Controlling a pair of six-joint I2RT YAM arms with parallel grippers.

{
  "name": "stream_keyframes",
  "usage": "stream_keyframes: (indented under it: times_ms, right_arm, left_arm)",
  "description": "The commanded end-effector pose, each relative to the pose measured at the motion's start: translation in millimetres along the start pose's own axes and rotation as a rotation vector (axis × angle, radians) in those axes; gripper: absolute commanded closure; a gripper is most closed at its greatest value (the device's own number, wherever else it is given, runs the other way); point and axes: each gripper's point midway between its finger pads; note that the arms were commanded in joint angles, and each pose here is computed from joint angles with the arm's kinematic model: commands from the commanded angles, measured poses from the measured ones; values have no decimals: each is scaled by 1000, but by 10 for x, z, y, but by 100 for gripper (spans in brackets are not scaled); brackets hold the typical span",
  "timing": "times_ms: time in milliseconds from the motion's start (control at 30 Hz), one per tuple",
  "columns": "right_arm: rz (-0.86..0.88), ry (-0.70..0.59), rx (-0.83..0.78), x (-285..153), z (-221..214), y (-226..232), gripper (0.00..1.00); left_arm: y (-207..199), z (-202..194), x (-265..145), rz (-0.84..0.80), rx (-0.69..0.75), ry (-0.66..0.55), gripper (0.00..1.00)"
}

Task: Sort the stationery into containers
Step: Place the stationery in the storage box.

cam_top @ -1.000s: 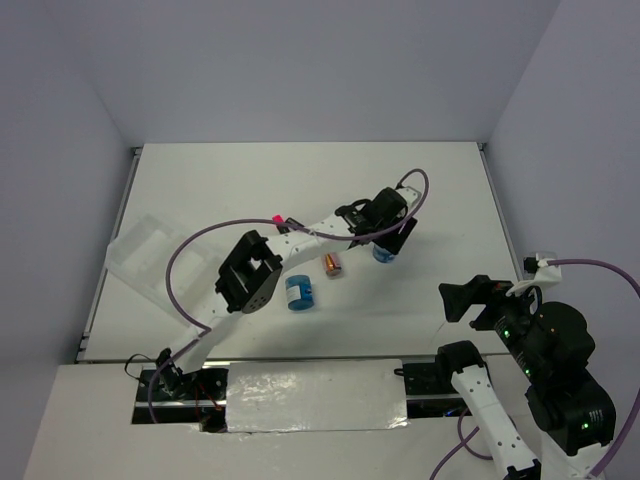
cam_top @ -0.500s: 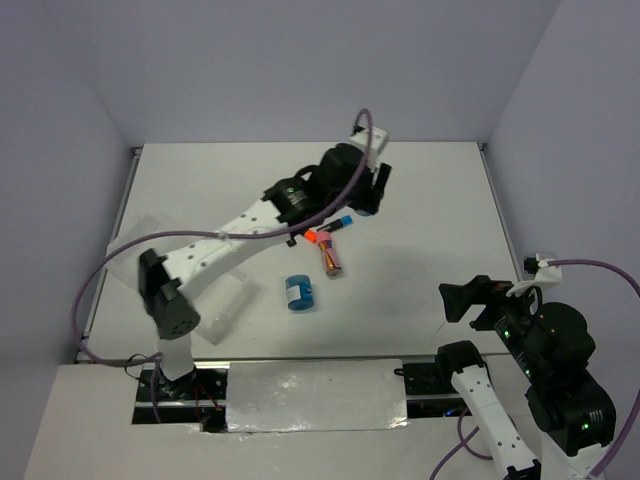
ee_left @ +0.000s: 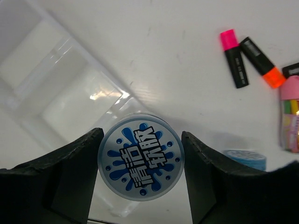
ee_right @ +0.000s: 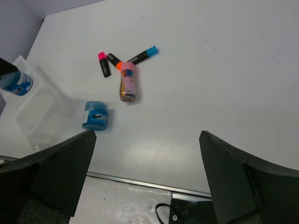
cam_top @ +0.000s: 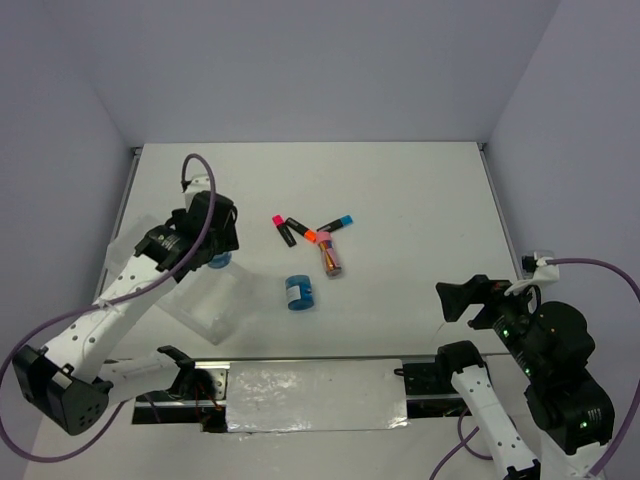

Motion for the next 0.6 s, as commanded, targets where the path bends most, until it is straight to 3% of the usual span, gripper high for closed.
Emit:
stream_keyframes:
  times_ms: [0, 367, 567]
  right_arm:
    - [18, -27, -2, 91, 114, 39, 0]
    - [28, -9, -9, 120, 104, 55, 0]
    - [47, -9, 3, 156, 111, 92, 0]
  left_arm:
    - [130, 39, -78, -10, -117, -20, 100]
    - [505, -392, 50, 111, -183, 25, 100]
    - [457, -442, 121, 59, -191, 11, 100]
Point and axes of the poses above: each gripper's point midway between its finger pads, its own x axis out along the fingers, its own y axis along the line the jaws close on, z = x × y, and after that the axes turned 13 degrees about -x, right-handed
